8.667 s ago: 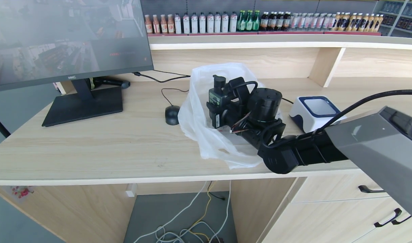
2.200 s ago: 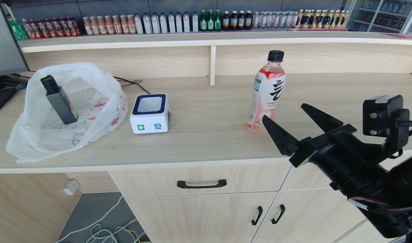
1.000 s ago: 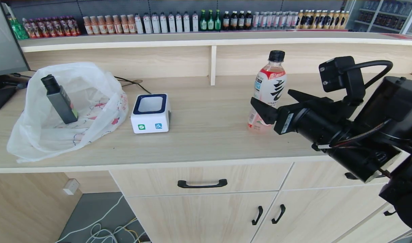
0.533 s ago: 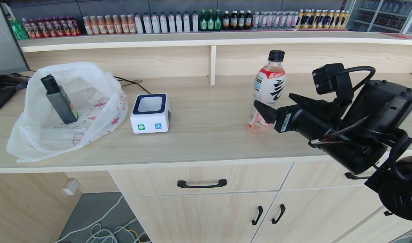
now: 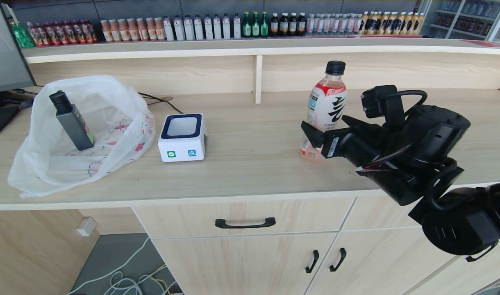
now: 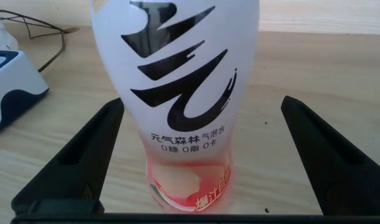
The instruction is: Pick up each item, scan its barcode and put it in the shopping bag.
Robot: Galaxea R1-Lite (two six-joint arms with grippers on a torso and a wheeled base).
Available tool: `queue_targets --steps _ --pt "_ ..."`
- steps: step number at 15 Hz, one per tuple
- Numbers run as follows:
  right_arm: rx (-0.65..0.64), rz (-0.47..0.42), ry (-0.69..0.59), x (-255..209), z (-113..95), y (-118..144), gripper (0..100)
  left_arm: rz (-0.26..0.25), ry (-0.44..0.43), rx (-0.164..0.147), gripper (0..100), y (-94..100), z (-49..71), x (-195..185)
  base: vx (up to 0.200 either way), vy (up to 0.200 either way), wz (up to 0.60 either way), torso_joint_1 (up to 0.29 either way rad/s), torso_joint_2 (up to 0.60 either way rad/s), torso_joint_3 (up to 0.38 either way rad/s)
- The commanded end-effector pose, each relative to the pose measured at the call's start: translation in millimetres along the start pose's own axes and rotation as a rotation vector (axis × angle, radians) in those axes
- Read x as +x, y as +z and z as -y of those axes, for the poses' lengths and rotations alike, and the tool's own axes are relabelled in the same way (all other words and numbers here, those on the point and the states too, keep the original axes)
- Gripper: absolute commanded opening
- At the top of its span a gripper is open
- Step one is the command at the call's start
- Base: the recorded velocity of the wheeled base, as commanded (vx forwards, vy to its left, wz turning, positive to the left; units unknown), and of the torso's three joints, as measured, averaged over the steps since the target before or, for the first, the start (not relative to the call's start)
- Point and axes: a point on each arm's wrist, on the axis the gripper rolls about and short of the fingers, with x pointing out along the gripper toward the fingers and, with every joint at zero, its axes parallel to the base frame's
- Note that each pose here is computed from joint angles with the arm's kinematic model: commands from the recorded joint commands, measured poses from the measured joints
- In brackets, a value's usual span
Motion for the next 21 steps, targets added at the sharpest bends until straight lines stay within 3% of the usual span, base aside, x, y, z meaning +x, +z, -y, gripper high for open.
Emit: queue_targets --steps 1,14,21 --pt "-0.005 -0.024 0.0 7.7 -1.4 -10.9 100 0.001 0.001 0.0 100 0.0 0.0 0.0 0.0 0.0 0.0 0.0 0.0 0.0" --pt "-0.025 0.001 -0.018 31.6 0.8 -14.5 100 0.001 0.001 0.0 100 0.0 0.0 0.0 0.0 0.0 0.0 0.0 0.0 0.0" --pt "-0.014 0.048 -0.02 38.8 -0.1 -2.0 100 0.001 0.001 0.0 100 0.0 0.0 0.0 0.0 0.0 0.0 0.0 0.0 0.0"
